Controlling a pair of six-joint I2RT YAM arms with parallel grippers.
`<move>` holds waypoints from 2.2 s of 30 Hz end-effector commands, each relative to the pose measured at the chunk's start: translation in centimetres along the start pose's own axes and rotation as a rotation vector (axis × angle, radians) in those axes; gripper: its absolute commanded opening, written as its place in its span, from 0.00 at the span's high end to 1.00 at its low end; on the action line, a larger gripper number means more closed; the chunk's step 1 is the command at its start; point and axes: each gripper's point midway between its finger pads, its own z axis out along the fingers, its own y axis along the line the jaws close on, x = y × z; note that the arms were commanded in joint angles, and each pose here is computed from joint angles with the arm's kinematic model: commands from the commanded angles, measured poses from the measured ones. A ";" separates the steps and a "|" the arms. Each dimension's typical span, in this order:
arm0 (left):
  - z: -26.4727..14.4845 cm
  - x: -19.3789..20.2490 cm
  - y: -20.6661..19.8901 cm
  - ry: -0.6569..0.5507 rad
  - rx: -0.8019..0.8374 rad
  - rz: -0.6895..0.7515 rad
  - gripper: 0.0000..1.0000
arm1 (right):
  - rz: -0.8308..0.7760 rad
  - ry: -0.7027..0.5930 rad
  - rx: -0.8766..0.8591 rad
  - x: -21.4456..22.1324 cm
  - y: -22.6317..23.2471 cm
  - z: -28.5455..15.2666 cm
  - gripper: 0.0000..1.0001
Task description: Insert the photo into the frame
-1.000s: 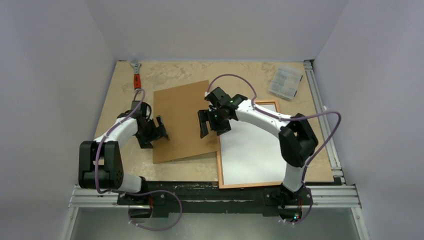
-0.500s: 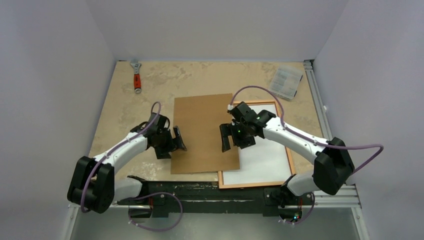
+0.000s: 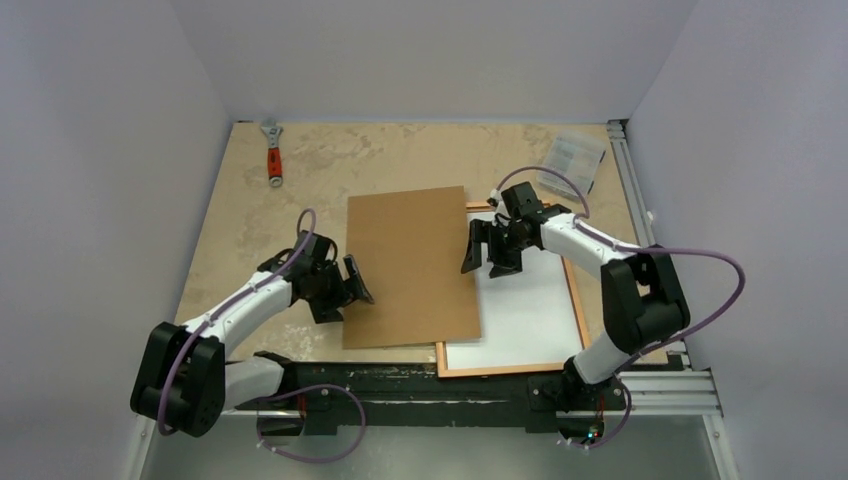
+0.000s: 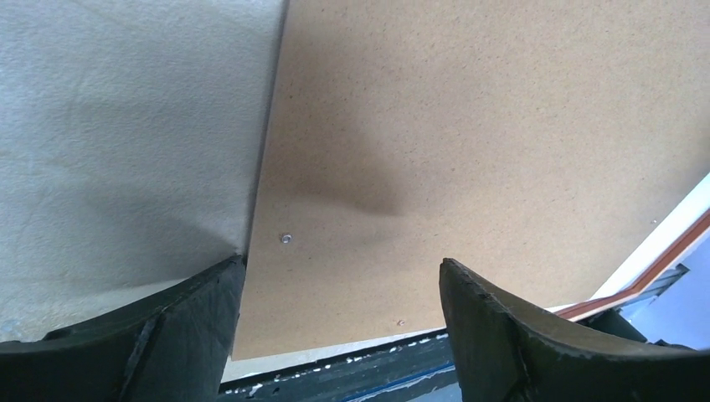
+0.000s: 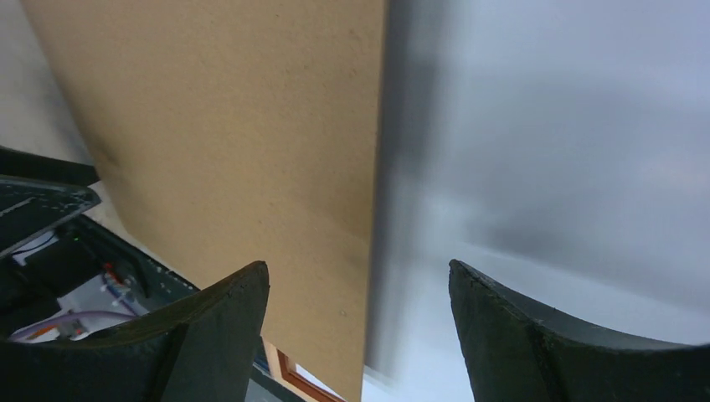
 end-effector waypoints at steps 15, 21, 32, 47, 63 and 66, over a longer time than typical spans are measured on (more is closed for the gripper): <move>2.8 1.4 1.1 0.069 -0.017 -0.011 0.19 | 0.034 0.033 -0.488 -2.2 7.3 1.1 1.00; 1.8 1.1 0.4 0.054 -0.009 0.006 0.19 | -0.040 -0.056 -0.460 -4.0 9.2 -4.1 1.00; -1.2 -0.1 -2.0 -0.018 0.037 0.044 0.19 | -0.108 -0.338 -0.228 -7.9 10.4 -17.4 1.00; -1.6 -0.1 -2.8 -0.017 0.047 0.059 0.19 | -0.108 -0.526 0.051 -8.3 7.8 -26.3 1.00; -7.0 -1.7 -8.6 -0.123 0.234 0.058 0.19 | -0.089 -0.449 0.093 -5.4 6.5 -23.1 1.00; -8.9 -2.0 -10.6 -0.160 0.313 0.062 0.18 | -0.135 -0.443 0.124 -4.8 7.7 -22.2 1.00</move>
